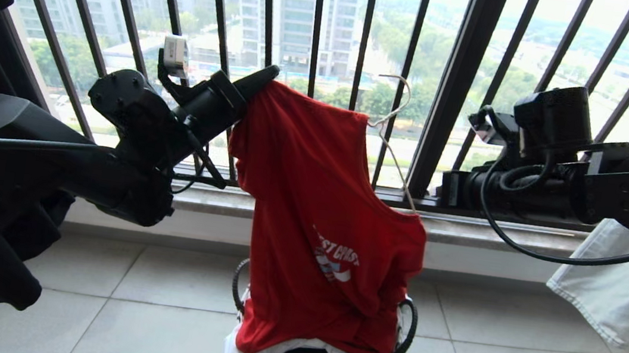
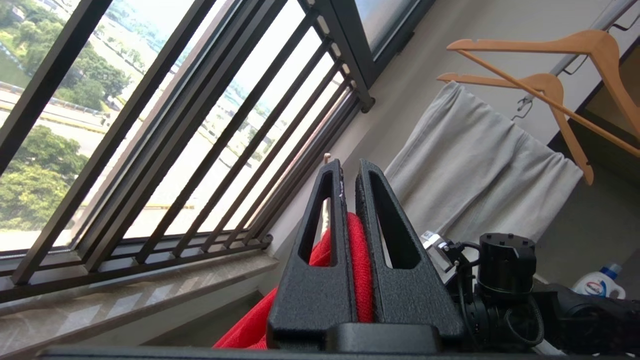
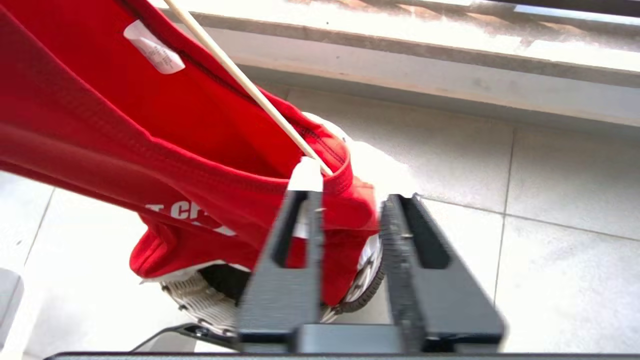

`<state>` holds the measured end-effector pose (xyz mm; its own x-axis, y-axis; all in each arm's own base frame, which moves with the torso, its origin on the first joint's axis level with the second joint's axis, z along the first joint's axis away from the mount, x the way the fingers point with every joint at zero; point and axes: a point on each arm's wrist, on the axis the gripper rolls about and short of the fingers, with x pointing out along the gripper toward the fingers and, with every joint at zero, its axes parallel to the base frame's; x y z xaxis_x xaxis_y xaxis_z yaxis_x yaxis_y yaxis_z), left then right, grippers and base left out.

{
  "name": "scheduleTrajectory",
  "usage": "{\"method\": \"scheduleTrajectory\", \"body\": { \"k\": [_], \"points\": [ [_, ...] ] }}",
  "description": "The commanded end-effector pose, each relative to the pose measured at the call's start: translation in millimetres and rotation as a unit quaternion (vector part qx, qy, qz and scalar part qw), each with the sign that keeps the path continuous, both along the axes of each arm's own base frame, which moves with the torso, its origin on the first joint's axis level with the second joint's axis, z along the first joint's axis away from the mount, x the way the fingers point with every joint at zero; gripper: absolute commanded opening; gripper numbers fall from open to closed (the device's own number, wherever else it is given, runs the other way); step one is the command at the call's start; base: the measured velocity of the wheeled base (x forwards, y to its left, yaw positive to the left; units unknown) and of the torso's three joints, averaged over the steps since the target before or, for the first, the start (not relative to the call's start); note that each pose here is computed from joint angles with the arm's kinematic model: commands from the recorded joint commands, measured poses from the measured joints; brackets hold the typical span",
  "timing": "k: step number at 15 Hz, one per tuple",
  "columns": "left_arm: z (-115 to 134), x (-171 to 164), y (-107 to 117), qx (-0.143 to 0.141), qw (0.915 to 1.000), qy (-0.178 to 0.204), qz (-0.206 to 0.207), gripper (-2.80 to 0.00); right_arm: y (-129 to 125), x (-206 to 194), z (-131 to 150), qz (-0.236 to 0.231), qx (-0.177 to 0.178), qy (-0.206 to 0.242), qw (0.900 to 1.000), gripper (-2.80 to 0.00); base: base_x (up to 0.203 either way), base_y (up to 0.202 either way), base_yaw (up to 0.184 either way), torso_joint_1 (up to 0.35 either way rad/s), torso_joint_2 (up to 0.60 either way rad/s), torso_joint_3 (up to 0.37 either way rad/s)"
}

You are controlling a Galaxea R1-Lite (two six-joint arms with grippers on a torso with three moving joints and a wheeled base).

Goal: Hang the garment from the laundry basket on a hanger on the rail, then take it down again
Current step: Hang the clothes rack on the clothesline

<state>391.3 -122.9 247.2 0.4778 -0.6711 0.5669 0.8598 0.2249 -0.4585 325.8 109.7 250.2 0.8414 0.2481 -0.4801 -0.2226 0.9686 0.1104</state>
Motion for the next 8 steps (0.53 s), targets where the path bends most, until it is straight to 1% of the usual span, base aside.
{"method": "scheduleTrajectory", "body": {
  "k": [1,2,3,4,5,6,7,8],
  "points": [
    [5.5,-5.5,1.4,-0.003,1.0000,-0.006,-0.003,-2.80,-18.5,2.3,1.0,0.042,0.029,0.008,0.999,-2.80,0.000,0.000,0.000,0.000,0.00,0.000],
    [6.9,-6.8,1.8,-0.003,1.0000,-0.006,-0.003,-2.80,-27.0,4.5,1.7,0.078,0.037,0.006,0.996,-2.80,0.000,0.000,0.000,0.000,0.00,0.000],
    [7.9,-7.9,2.1,-0.003,1.0000,-0.007,-0.003,-2.80,-33.2,6.9,2.2,0.115,0.037,-0.002,0.993,-2.80,0.000,0.000,0.000,0.000,0.00,0.000],
    [9.4,-9.1,2.5,-0.004,1.0000,-0.008,-0.003,-2.80,-40.6,11.3,1.0,0.150,0.018,-0.018,0.988,-2.80,0.000,0.000,0.000,0.000,0.00,0.000],
    [10.2,-9.8,2.6,-0.004,0.9999,-0.009,-0.003,-2.80,-46.3,17.8,-2.5,0.170,-0.008,-0.032,0.985,-2.19,0.000,0.000,0.000,0.000,0.00,0.000],
    [10.9,-10.9,3.0,-0.004,0.9999,-0.009,-0.003,-2.80,-52.0,25.3,-9.3,0.186,-0.039,-0.039,0.981,0.00,0.000,0.000,0.000,0.000,0.00,0.000],
    [12.3,-12.3,2.7,-0.004,0.9999,-0.010,-0.004,-2.80,-58.6,34.3,-21.0,0.208,-0.068,-0.041,0.975,0.00,0.000,0.000,0.000,0.000,0.00,0.000],
    [13.0,-12.8,2.7,-0.005,0.9999,-0.011,-0.004,-2.80,-62.6,41.5,-32.1,0.234,-0.075,-0.039,0.969,0.00,0.000,0.000,0.000,0.000,0.00,0.000]
  ]
}}
